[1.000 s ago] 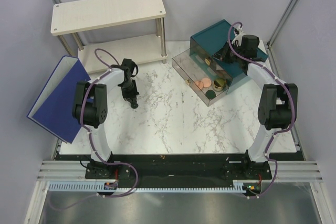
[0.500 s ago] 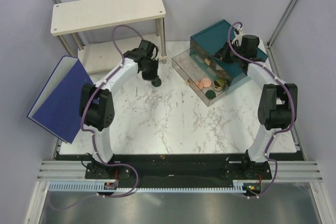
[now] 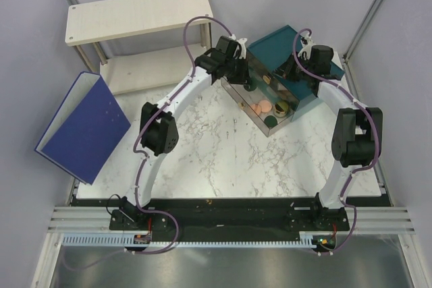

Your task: Organize the makeup

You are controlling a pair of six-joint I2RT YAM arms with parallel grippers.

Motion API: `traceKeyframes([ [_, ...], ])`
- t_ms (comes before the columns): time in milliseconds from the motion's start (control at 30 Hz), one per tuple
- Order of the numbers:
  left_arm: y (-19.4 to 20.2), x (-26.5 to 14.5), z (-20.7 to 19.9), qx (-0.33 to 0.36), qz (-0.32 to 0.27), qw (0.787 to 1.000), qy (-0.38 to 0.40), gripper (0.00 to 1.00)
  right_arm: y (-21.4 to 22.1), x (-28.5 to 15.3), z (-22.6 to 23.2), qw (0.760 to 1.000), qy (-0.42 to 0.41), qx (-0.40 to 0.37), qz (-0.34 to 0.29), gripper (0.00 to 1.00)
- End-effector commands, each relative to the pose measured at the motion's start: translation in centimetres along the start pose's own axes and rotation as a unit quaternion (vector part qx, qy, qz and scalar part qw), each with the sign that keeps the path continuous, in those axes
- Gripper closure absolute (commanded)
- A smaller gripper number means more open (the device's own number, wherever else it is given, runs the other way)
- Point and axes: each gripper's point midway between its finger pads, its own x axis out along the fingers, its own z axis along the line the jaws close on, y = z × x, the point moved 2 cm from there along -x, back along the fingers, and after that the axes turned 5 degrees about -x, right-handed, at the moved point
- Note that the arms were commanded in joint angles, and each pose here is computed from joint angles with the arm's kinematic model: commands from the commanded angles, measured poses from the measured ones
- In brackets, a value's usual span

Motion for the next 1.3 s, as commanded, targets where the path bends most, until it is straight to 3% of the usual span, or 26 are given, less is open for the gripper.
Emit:
traceKeyframes([
  [0, -0.4, 1.5, -3.0, -0.01, -0.009, 0.998, 0.065, 0.85, 10.8, -0.1, -4.6, 0.981, 0.082, 0.074, 0.161, 0.81],
  [100, -0.2, 2.5, -3.4, -0.008, -0.014, 0.997, 0.07, 0.59, 10.7, -0.2, -4.6, 0.981, 0.083, 0.073, 0.16, 0.81],
  [200, -0.2, 2.6, -3.3, -0.009, -0.014, 0.998, 0.068, 0.39, 10.6, -0.2, -4.5, 0.981, 0.081, 0.074, 0.159, 0.81],
  [267, -0.3, 2.1, -3.5, -0.004, -0.016, 0.998, 0.069, 0.39, 10.6, -0.2, -4.4, 0.981, 0.081, 0.073, 0.159, 0.81],
  [467, -0.2, -0.8, -2.2, 0.003, -0.023, 0.999, 0.042, 0.46, 10.6, -0.2, -4.5, 0.981, 0.081, 0.074, 0.159, 0.81],
  [500, -0.9, -2.4, -2.8, 0.005, -0.037, 0.998, 0.05, 0.53, 10.6, -0.2, -4.4, 0.981, 0.081, 0.074, 0.159, 0.81],
  [567, 1.5, -2.2, -0.4, -0.023, -0.01, 0.999, 0.034, 0.64, 10.6, -0.2, -4.5, 0.981, 0.081, 0.073, 0.159, 0.81],
  [600, 1.0, -3.5, -0.8, -0.027, -0.022, 0.998, 0.046, 0.8, 10.6, -0.1, -4.5, 0.981, 0.082, 0.074, 0.159, 0.81],
  [633, 3.5, -2.9, 0.7, -0.043, 0.005, 0.998, 0.04, 0.87, 10.6, -0.1, -4.5, 0.981, 0.081, 0.074, 0.159, 0.81],
  [700, 4.6, -3.5, 1.8, -0.065, 0.011, 0.997, 0.031, 0.98, 10.6, 0.0, -4.5, 0.981, 0.081, 0.076, 0.16, 0.81],
  [833, 9.4, -2.0, 4.6, -0.103, 0.063, 0.993, 0.005, 0.98, 10.6, 0.0, -4.5, 0.981, 0.079, 0.076, 0.16, 0.81],
  [967, 11.6, 0.5, 5.1, -0.152, 0.104, 0.983, 0.022, 0.98, 10.7, 0.1, -4.5, 0.981, 0.078, 0.077, 0.161, 0.81],
  [1100, 11.0, 2.5, 3.7, -0.195, 0.115, 0.971, 0.073, 0.98, 10.7, 0.0, -4.4, 0.981, 0.079, 0.077, 0.16, 0.81],
  [1267, 9.9, 4.7, 3.4, -0.224, 0.103, 0.966, 0.078, 0.98, 10.7, -0.1, -4.5, 0.981, 0.079, 0.076, 0.159, 0.81],
])
